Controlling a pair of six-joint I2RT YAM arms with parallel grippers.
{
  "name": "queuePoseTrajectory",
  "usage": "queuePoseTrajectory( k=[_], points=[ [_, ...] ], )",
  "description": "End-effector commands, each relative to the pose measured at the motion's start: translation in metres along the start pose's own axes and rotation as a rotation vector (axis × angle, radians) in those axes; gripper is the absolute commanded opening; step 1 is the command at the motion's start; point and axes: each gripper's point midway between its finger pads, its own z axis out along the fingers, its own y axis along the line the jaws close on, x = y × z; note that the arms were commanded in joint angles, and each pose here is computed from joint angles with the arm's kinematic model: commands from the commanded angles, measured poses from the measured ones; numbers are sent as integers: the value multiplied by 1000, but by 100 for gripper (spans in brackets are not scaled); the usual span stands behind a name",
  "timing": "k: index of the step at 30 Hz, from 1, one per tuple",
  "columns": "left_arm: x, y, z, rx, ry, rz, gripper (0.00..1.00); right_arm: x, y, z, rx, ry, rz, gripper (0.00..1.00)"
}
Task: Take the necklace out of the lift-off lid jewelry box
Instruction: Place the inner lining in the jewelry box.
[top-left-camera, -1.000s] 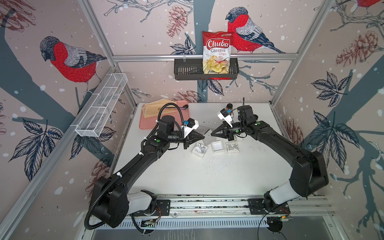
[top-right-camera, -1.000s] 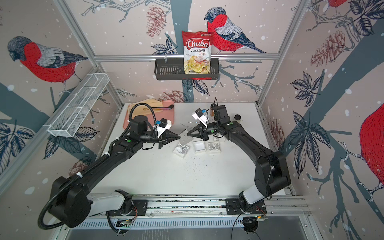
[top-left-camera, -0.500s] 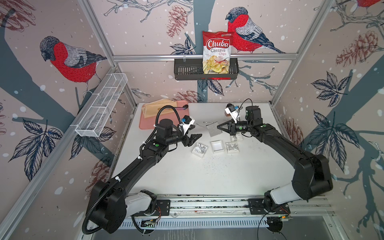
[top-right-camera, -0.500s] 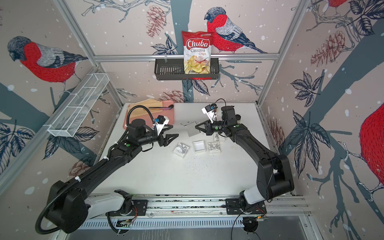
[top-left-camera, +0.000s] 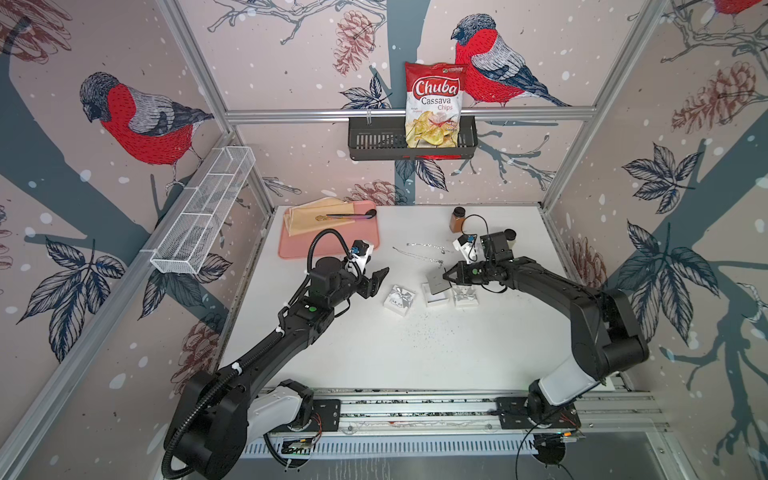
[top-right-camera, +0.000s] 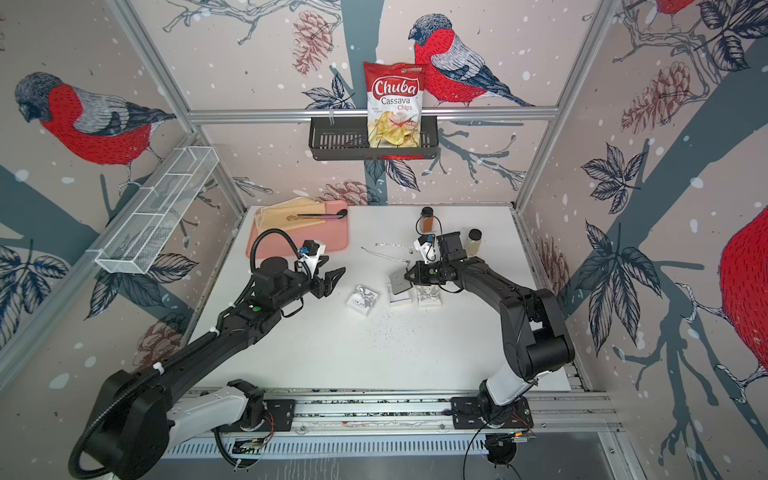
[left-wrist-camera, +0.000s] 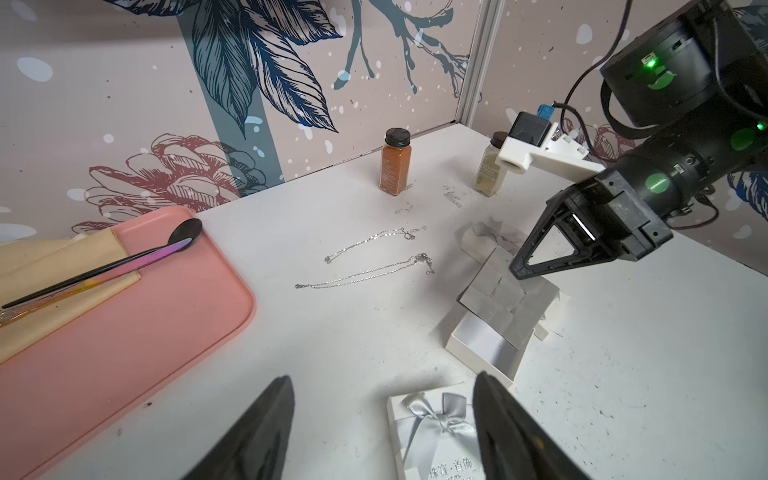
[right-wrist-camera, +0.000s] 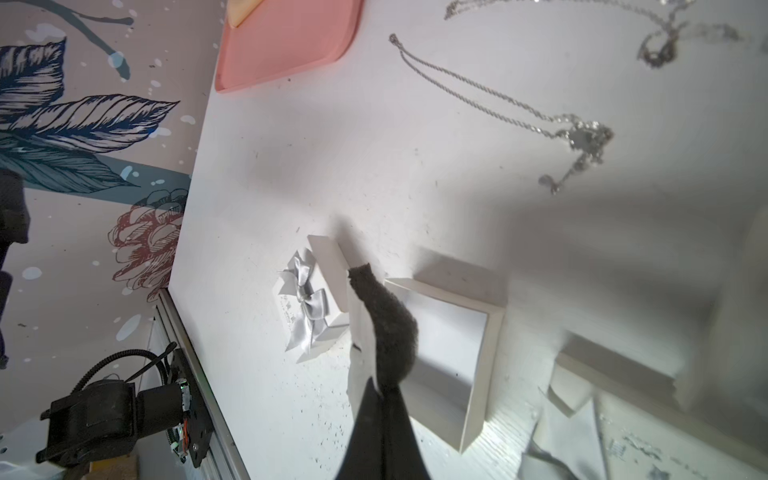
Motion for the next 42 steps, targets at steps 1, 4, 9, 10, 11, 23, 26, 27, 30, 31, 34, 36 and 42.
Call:
queuePoseTrajectory(
  k=[1,4,9,10,11,23,26,27,30,31,34,36,42],
  points=[
    [-15,2,0,-11,-68,12,72,6,-9,6,35,8,57,0],
    [-13,2,3,-4,-62,12,71,13,-14,13,46,32,77,0],
    [-11,1,5,4,-55,11,71,17,-13,22,34,51,88,0],
    [-11,2,5,2,-55,11,71,18,-13,24,33,57,90,0],
    [-10,1,5,3,-54,10,71,19,-13,24,34,60,94,0],
    [1,-30,23,217,-16,-7,68,20,-11,21,39,79,82,0],
    [3,-38,30,248,-13,-12,67,19,-7,20,35,77,76,0],
    [5,-40,32,248,-7,-7,66,18,-5,19,32,75,72,0],
    [10,-45,38,240,24,20,64,13,1,17,23,57,59,0],
    [11,-47,40,239,35,27,63,11,3,16,21,50,60,0],
    [12,-49,44,235,48,38,61,9,8,14,7,43,58,0],
    [12,-51,44,239,46,39,61,11,8,14,8,51,60,0],
    [19,-55,48,255,63,31,58,22,3,20,16,85,64,0]
  ],
)
